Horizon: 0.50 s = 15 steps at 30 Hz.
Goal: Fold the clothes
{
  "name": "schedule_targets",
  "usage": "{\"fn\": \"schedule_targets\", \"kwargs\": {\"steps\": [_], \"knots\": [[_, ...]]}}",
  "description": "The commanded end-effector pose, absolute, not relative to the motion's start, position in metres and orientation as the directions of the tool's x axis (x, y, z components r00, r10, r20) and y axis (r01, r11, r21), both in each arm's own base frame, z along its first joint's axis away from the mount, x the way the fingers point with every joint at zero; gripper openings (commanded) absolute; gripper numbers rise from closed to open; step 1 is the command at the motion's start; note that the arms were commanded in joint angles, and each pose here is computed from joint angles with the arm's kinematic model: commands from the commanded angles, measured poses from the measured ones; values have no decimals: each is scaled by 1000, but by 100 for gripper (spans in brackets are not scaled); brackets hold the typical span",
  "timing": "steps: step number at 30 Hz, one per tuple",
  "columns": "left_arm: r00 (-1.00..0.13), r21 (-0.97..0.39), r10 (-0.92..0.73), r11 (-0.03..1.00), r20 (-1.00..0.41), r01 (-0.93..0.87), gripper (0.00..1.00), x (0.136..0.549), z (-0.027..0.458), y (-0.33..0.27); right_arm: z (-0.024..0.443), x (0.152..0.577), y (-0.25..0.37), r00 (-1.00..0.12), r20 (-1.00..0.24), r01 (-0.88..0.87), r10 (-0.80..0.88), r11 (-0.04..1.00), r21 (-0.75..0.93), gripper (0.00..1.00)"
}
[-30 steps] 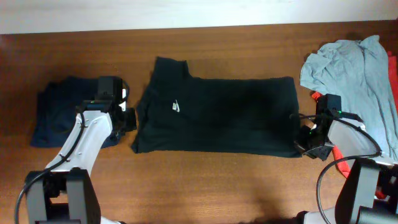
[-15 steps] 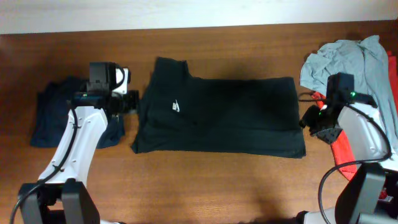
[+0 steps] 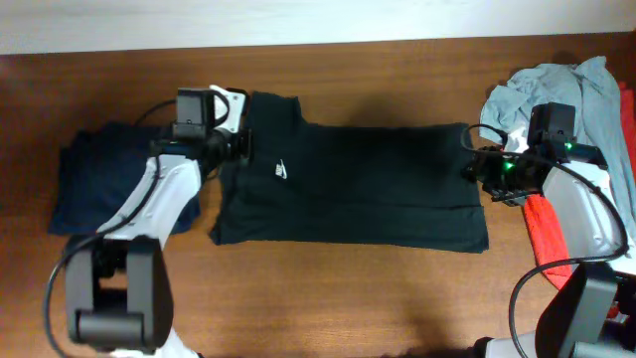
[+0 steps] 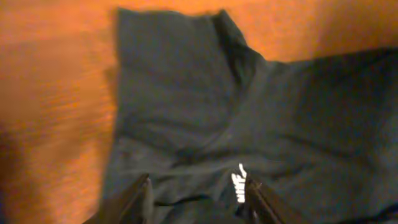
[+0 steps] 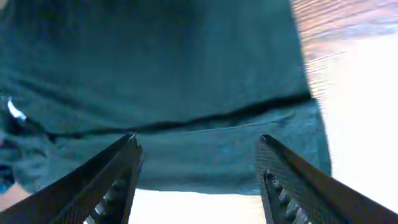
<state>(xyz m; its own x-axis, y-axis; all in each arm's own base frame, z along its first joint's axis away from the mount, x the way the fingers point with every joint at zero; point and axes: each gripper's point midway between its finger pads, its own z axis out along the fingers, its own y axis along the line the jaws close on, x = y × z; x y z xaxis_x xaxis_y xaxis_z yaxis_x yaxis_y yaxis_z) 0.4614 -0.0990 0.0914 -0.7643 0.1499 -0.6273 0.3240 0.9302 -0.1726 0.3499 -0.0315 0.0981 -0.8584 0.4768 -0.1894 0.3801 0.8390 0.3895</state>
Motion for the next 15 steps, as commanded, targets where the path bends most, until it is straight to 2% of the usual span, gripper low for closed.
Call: {"fn": "schedule_targets", "kwargs": {"steps": [1, 5, 11, 15], "knots": [[-819, -246, 161, 906, -550, 344, 40, 446, 69, -113, 109, 350, -11, -894, -194, 288, 404, 849, 442, 61], [-877, -268, 178, 908, -445, 321, 39, 415, 67, -110, 105, 336, 0, -917, -141, 283, 372, 859, 427, 62], [-897, -261, 190, 914, -398, 309, 39, 378, 102, -101, 94, 303, -10, -898, -2, 416, 439, 851, 321, 61], [-931, -181, 185, 951, -316, 250, 39, 345, 116, -79, 89, 288, -18, -865, 51, 495, 499, 834, 243, 51]]}}
